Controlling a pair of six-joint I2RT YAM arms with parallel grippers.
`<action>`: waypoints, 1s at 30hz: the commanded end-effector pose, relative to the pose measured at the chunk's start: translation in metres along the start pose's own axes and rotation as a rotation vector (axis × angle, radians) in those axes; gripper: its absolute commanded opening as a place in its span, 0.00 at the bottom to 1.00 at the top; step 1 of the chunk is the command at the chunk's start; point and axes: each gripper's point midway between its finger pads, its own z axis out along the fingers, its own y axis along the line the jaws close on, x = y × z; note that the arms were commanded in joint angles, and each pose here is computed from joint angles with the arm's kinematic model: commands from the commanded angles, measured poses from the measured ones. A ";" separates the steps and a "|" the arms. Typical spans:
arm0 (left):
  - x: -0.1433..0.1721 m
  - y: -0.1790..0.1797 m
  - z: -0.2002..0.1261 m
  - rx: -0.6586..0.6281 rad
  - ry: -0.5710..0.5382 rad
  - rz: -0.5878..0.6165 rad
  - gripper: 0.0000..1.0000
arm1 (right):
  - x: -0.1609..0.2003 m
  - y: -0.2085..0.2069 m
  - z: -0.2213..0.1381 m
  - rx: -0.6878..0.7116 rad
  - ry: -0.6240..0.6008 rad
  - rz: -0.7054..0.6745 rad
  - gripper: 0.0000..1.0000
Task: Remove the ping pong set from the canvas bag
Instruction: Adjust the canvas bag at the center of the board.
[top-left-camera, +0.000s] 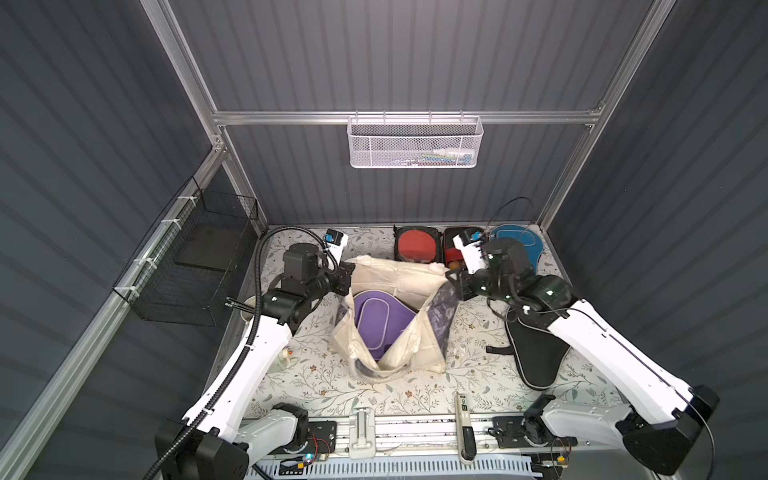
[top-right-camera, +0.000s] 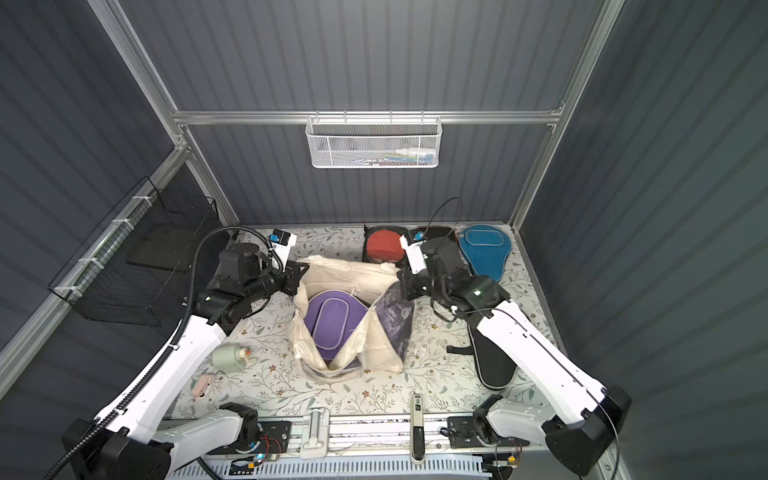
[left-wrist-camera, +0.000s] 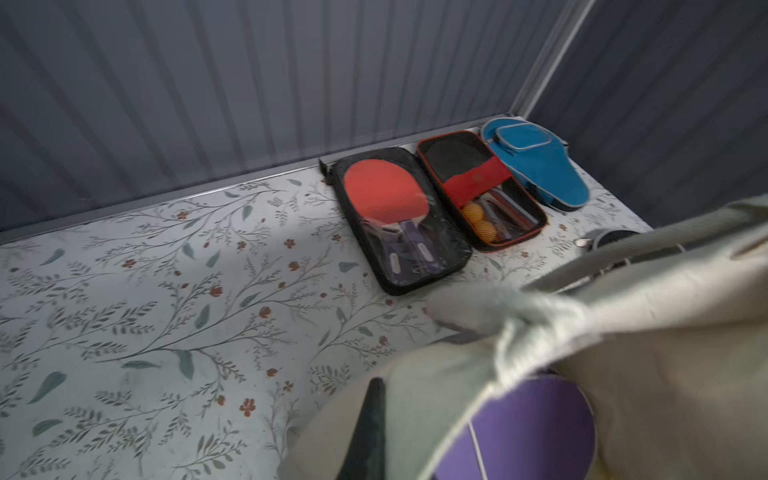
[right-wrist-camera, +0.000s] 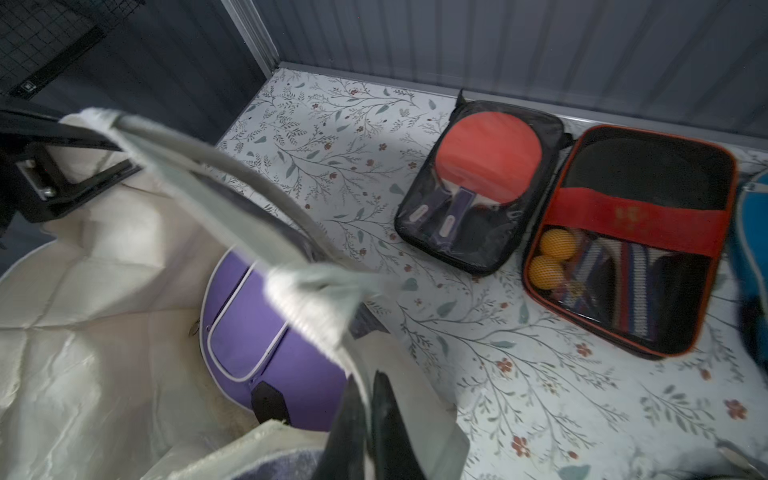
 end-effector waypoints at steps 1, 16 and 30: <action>-0.021 -0.011 -0.019 0.041 -0.047 -0.006 0.00 | 0.006 -0.024 -0.019 0.055 0.019 -0.079 0.00; -0.032 -0.059 0.005 0.267 -0.093 -0.057 0.00 | 0.000 -0.003 -0.044 -0.040 0.031 -0.250 0.52; -0.075 -0.078 -0.020 0.313 -0.210 0.010 0.00 | 0.031 0.129 -0.028 -0.492 0.100 -0.571 0.77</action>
